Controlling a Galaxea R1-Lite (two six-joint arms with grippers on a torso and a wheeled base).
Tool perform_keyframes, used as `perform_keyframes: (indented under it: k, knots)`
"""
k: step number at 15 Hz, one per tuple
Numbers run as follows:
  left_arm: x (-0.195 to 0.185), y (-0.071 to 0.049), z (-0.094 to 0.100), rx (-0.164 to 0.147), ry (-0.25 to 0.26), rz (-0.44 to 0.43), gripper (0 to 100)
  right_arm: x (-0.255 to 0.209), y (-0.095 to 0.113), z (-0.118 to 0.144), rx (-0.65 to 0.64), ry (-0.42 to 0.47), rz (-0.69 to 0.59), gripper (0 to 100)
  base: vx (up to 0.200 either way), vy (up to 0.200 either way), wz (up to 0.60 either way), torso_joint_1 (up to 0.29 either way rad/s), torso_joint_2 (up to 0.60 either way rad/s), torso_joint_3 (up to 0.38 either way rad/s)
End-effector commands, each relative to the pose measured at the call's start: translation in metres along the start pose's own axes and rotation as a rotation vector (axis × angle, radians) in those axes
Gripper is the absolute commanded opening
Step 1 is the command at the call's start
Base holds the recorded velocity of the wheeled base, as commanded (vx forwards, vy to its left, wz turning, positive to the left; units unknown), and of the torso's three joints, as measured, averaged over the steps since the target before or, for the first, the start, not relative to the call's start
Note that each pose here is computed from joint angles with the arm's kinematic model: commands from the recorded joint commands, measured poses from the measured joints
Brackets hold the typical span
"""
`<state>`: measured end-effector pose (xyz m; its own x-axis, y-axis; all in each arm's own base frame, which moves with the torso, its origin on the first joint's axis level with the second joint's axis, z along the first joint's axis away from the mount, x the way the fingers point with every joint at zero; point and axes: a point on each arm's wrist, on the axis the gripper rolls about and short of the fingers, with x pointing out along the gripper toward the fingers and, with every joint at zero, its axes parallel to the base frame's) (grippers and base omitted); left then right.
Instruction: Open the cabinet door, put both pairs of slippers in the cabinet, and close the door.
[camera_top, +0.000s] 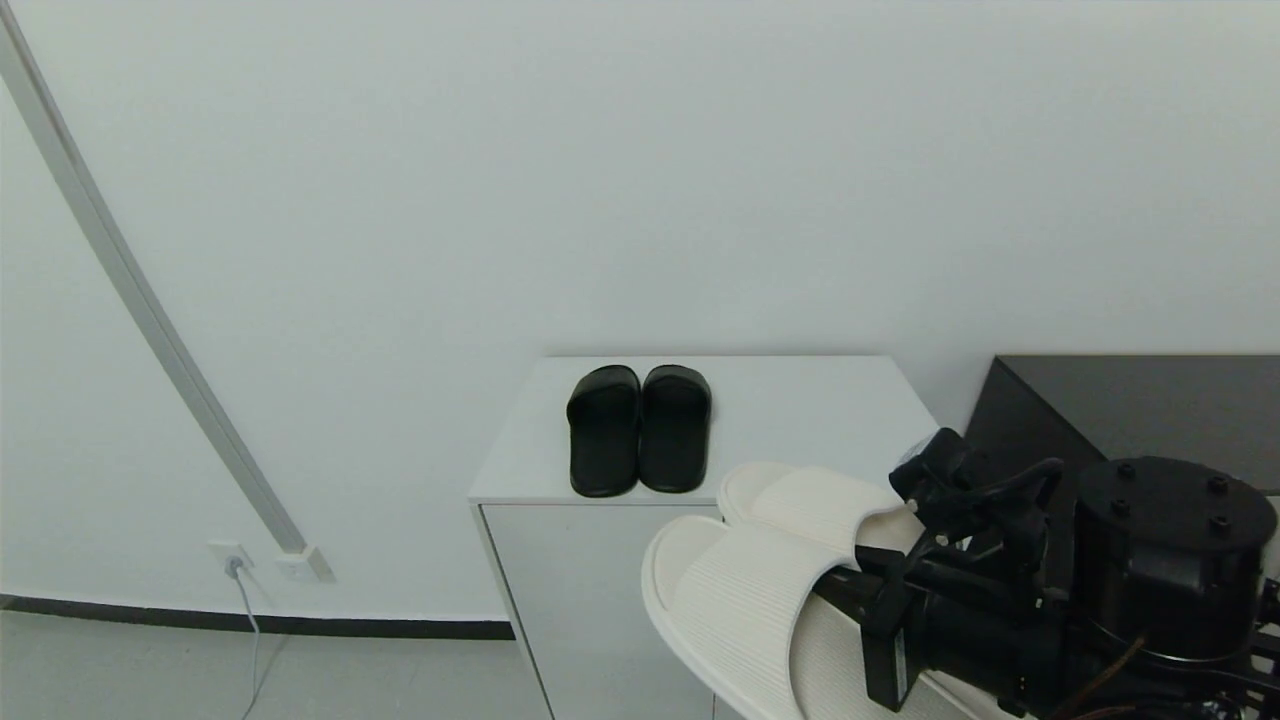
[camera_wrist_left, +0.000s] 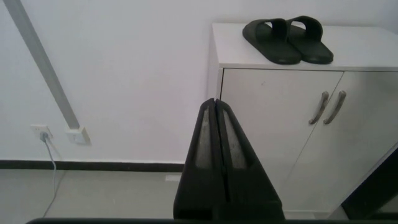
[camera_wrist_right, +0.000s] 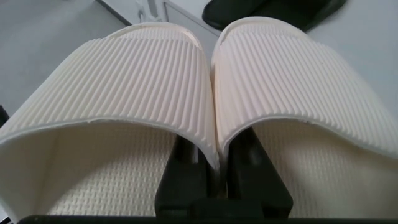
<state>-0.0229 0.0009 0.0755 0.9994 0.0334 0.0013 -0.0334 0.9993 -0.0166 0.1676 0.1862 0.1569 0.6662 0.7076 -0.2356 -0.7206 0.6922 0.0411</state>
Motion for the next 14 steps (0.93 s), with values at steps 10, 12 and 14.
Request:
perform_keyframes:
  k: [10,12,14]
  knots:
    - [0.0001,0.0,0.0,-0.002,0.001,0.0,0,-0.0006,-0.0004,-0.0044,-0.004,0.017,0.001,0,0.0,0.0,0.0,0.0,0.0,0.0]
    - [0.0001,0.0,0.0,-0.002,0.001,0.0,0,-0.0001,-0.0004,-0.0043,-0.004,0.017,0.001,0,0.0,0.0,0.0,0.0,0.0,0.0]
    - [0.0001,0.0,0.0,0.0,0.001,0.0,0,0.0004,-0.0004,-0.0052,-0.004,0.02,0.001,0,0.0,0.0,0.0,0.0,0.0,0.0]
